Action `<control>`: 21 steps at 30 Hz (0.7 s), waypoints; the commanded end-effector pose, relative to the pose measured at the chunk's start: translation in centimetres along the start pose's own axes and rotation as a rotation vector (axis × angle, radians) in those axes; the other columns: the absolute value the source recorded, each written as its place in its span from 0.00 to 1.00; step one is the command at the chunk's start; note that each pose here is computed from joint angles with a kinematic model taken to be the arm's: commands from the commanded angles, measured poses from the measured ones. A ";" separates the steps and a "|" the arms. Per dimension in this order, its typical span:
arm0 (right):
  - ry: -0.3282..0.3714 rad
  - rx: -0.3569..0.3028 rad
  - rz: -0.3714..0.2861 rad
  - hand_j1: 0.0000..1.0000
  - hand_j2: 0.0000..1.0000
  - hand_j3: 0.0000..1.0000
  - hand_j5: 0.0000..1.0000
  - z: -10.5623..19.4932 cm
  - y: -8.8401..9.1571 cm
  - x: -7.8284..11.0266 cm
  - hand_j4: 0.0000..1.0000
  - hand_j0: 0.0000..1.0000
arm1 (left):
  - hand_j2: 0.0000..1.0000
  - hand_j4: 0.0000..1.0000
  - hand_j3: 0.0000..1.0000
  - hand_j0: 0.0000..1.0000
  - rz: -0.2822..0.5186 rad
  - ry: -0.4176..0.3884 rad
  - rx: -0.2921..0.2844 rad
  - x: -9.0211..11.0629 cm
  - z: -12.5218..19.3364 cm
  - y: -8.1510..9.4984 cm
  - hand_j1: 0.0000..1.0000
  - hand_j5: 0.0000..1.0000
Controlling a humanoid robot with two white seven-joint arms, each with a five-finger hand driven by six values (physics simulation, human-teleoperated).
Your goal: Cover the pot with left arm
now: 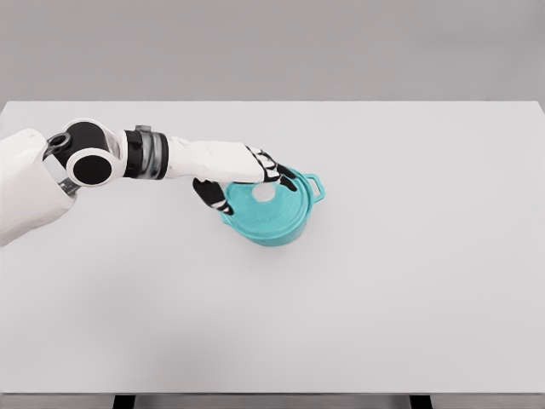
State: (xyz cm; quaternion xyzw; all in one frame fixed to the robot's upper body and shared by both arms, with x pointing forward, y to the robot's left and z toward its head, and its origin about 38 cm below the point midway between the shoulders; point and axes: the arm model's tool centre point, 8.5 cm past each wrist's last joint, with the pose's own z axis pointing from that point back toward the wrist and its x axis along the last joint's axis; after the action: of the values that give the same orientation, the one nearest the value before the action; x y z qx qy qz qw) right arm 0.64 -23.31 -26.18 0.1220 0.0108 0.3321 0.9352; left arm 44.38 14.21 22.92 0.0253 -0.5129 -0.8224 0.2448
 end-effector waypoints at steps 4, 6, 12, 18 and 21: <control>0.000 0.000 0.000 1.00 1.00 1.00 1.00 0.0 0.0 0.0 1.00 1.00 | 1.00 1.00 1.00 1.00 0.001 -0.006 0.003 0.1 0.0 0.0 1.00 1.00; 0.000 0.000 0.000 1.00 1.00 1.00 1.00 0.0 0.0 0.0 1.00 1.00 | 1.00 1.00 1.00 1.00 -0.005 -0.003 0.006 0.0 0.1 0.4 1.00 1.00; 0.000 0.000 0.000 1.00 1.00 1.00 1.00 0.0 0.0 0.0 1.00 1.00 | 1.00 1.00 1.00 1.00 -0.012 0.002 0.014 0.0 0.3 1.1 1.00 1.00; 0.000 0.000 0.000 1.00 1.00 1.00 1.00 0.0 0.0 0.0 1.00 1.00 | 1.00 1.00 1.00 1.00 -0.081 0.039 0.034 -1.0 3.3 3.4 1.00 1.00; 0.000 0.000 0.000 1.00 1.00 1.00 1.00 0.0 0.0 0.0 1.00 1.00 | 1.00 1.00 1.00 1.00 -0.043 0.197 -0.007 -4.7 9.9 0.8 1.00 1.00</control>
State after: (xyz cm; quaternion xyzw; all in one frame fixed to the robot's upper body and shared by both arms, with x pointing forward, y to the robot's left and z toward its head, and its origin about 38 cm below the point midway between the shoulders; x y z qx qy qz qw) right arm 0.64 -23.31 -26.18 0.1220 0.0108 0.3322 0.9352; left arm 45.81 20.29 26.68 0.0896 -0.4986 -0.8242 0.2529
